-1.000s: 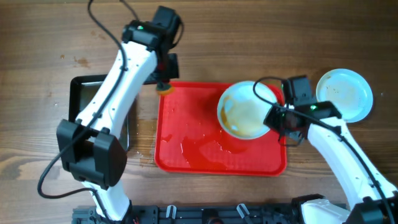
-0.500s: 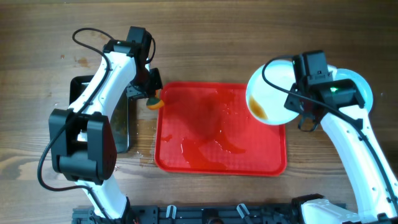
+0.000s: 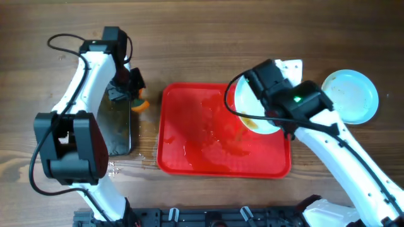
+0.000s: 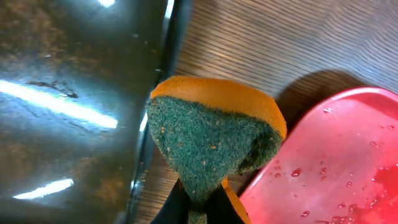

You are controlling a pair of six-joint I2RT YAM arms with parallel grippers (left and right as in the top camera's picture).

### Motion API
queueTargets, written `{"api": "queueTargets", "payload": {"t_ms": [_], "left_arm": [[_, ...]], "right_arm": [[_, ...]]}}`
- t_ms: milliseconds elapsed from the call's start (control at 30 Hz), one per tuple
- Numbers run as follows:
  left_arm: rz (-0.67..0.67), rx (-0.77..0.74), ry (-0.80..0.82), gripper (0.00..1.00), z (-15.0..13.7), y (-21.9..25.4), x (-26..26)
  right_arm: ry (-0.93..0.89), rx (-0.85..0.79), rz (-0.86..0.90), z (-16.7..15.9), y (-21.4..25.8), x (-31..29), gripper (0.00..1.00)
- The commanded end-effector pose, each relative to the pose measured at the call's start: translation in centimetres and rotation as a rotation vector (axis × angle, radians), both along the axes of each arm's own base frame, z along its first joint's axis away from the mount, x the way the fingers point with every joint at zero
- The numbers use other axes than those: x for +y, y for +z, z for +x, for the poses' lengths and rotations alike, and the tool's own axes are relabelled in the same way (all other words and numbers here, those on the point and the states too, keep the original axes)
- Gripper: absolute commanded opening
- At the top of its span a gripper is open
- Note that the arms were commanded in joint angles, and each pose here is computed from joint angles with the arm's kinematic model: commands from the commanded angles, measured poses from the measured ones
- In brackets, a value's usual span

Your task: Clean dirty plates on tray and stack at the side

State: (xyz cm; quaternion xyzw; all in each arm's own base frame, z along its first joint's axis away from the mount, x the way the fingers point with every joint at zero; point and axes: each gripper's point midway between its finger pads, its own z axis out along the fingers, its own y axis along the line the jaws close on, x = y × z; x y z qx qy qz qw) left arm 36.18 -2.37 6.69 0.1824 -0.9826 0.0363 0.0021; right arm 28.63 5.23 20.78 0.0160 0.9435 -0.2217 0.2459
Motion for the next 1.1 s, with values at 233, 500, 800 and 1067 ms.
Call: {"api": "queueTargets", "payload": {"t_ms": [233,500,800,1067], "left_arm": [[-0.032,0.016,0.018,0.04,-0.3,-0.1,-0.4],[-0.043,-0.018,0.023,0.04,0.6,-0.1,-0.4],[-0.042,-0.025,0.096,0.04,0.8,-0.1,2.4],[-0.042,-0.024,0.105,0.04,0.8,-0.1,2.7]], "right_arm": [[-0.301,-0.446,-0.155,1.8,5.6,-3.2,0.05],[-0.198,-0.464,-0.118,2.8,5.8,-0.3,0.05],[0.159,-0.236,-0.469,3.4,1.6,5.5,0.05],[0.229,-0.086,-0.611,3.9,-3.2,6.7,0.05]]}}
